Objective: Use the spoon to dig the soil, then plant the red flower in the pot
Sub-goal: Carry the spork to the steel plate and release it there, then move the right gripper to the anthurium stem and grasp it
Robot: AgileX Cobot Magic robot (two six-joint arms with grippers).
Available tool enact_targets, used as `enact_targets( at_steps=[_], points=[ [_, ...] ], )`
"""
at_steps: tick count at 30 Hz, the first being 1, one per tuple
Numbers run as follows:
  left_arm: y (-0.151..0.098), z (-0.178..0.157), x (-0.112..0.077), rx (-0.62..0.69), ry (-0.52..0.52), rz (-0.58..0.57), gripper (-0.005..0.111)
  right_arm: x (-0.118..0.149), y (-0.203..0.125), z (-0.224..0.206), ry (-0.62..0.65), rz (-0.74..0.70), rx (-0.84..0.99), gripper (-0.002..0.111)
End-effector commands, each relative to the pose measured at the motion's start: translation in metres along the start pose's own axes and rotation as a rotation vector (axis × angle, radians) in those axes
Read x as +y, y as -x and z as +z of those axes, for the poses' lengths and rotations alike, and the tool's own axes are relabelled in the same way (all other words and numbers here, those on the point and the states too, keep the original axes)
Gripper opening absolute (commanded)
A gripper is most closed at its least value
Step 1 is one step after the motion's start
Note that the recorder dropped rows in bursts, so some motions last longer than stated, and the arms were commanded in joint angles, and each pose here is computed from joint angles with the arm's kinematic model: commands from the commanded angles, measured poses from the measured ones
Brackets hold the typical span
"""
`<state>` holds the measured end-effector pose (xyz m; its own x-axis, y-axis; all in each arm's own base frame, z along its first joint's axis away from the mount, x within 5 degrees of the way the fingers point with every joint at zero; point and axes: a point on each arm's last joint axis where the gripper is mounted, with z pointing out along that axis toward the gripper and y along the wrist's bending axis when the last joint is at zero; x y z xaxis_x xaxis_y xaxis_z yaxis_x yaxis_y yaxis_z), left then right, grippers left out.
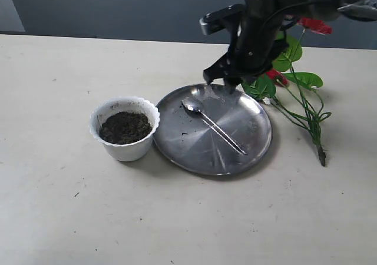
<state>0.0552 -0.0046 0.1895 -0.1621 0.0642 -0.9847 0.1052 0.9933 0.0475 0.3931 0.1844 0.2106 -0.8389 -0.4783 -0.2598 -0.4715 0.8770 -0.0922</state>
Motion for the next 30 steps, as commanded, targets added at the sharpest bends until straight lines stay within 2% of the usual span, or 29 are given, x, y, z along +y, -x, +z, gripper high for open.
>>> enact_targets(
  at_steps=[1,4,8,13,19,23,30],
  points=[
    [0.002,0.0,0.0,-0.017,-0.006,-0.005,0.001,-0.039,-0.018,-0.016,-0.064,0.075,0.069,0.047],
    [0.002,0.0,0.0,-0.017,-0.006,-0.005,0.001,-0.054,-0.031,-0.021,-0.117,0.097,0.082,0.047],
    [0.002,0.0,0.0,-0.017,-0.006,-0.005,0.001,-0.062,-0.041,-0.023,-0.198,0.083,0.059,0.047],
    [0.002,0.0,0.0,-0.017,-0.006,-0.005,0.001,-0.067,-0.04,-0.017,-0.264,0.07,0.006,0.047],
    [0.002,0.0,0.0,-0.017,-0.006,-0.005,0.001,-0.073,-0.039,0.003,-0.337,0.055,0.034,0.047],
    [0.002,0.0,0.0,-0.017,-0.006,-0.005,0.001,-0.073,-0.037,0.024,-0.309,0.062,0.027,0.047],
    [0.002,0.0,0.0,-0.017,-0.006,-0.005,0.001,-0.095,-0.044,0.056,-0.295,0.11,0.064,0.045]
  ],
)
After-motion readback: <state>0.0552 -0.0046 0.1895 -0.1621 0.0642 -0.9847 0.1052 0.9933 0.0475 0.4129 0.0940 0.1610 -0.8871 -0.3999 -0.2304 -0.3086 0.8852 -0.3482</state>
